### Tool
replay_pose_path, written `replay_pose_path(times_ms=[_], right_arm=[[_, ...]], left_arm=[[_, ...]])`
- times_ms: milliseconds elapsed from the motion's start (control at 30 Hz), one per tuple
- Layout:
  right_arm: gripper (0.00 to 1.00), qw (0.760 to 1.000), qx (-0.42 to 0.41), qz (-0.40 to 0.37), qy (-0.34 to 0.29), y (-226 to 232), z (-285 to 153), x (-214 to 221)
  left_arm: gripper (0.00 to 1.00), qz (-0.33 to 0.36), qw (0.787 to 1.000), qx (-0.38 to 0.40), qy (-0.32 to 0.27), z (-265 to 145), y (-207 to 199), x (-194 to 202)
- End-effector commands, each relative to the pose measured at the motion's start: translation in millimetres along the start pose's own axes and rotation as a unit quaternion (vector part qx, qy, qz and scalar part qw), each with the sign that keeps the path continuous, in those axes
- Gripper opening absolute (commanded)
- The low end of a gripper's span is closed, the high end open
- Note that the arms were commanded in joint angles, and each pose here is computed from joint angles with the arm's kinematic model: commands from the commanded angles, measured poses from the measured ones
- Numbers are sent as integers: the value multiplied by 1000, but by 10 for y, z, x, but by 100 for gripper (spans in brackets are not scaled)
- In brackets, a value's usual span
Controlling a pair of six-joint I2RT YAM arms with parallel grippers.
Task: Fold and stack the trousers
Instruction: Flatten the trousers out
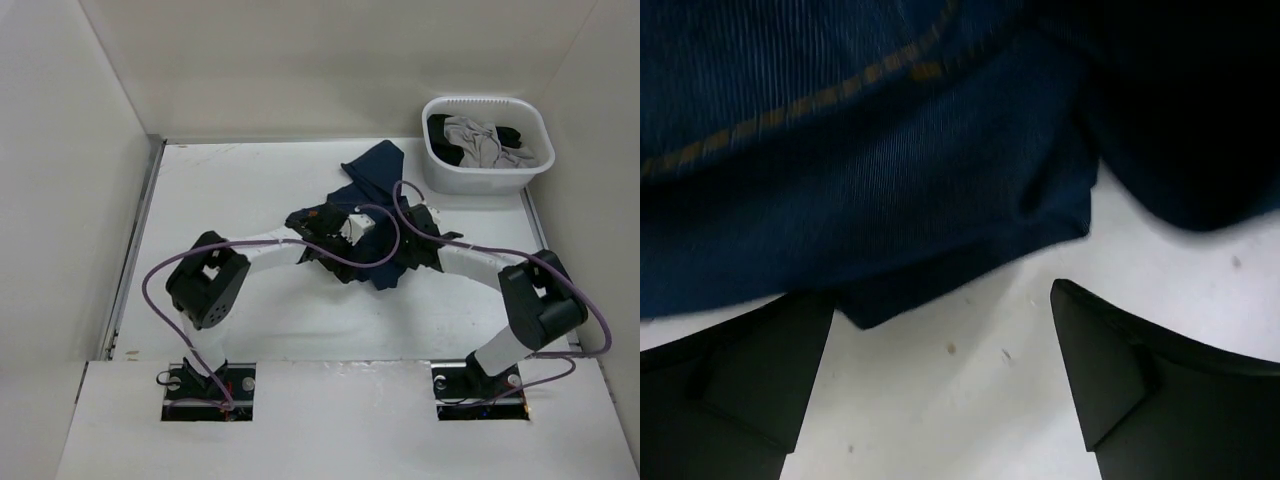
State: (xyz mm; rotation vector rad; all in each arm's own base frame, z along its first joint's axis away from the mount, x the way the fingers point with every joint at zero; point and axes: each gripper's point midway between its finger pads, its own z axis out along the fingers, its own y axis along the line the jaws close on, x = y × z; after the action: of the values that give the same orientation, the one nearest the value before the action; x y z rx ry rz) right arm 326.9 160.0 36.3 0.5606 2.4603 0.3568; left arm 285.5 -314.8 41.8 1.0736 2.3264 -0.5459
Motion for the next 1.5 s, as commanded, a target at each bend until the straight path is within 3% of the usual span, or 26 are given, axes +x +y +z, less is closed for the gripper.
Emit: replay_pose_path(times_ms=[0,33,67,133,167,233,300,367,467,600,700,767,800,833,900,933,967,1067,1167,1300,1467], right_arm=[[46,993,-119,5,13,754,-95,72],[35,991,-132,2,15,837,-132,97],[23,989,-150,-1,16,951,-201,111],[7,984,-177,-5,14,1105,-344,107],[3,982,-187,-6,12,1158,-411,102],[0,977,-214,0,7,1262,-585,53],[0,965,-263,-4,5,1432,-840,19],[0,942,-334,-24,10,1687,-1186,54],[0,884,-463,-66,27,2111,-1859,227],[4,831,-547,-87,47,2266,-2407,463],[7,821,-563,-81,55,2131,-2473,596],[13,827,-556,-59,63,1954,-2399,695],[17,837,-540,-41,71,1831,-2287,749],[28,860,-505,-10,77,1596,-2065,791],[62,896,-438,33,70,1207,-1740,789],[73,911,-403,51,63,1026,-1616,787],[100,938,-333,83,41,675,-1418,738],[100,971,-216,103,-17,114,-1313,539],[100,982,-156,48,-100,-85,-1541,155],[100,985,-129,-59,-97,168,-1453,39],[100,982,-120,-72,-128,641,-1049,-394]], left_arm=[[86,-26,997,-34,-61,186,205,-403],[78,-23,997,-44,-51,254,263,-353],[60,-13,998,-56,-36,321,360,-261],[35,-5,997,-72,-18,350,509,-133],[17,-9,996,-87,-12,309,650,-66],[0,-25,990,-135,-17,99,973,-44],[0,-35,981,-188,-42,-259,1358,-98],[0,-43,964,-247,-86,-888,1825,-220],[0,-21,935,-318,-156,-1946,2224,-542],[0,48,907,-369,-195,-3072,2323,-923],[0,111,892,-390,-200,-3416,2230,-1148],[0,144,883,-394,-209,-3505,2124,-1355],[0,152,884,-387,-213,-3464,2076,-1440],[1,166,893,-366,-202,-3243,2008,-1495],[4,182,912,-329,-164,-2782,1960,-1403],[7,187,921,-310,-144,-2521,1947,-1326],[13,191,930,-291,-122,-2257,1944,-1234],[43,200,944,-254,-60,-1667,2009,-975],[67,172,948,-262,-44,-1660,2145,-880],[75,135,945,-295,-45,-2292,2292,-667],[75,88,945,-316,12,-2897,2315,150]])
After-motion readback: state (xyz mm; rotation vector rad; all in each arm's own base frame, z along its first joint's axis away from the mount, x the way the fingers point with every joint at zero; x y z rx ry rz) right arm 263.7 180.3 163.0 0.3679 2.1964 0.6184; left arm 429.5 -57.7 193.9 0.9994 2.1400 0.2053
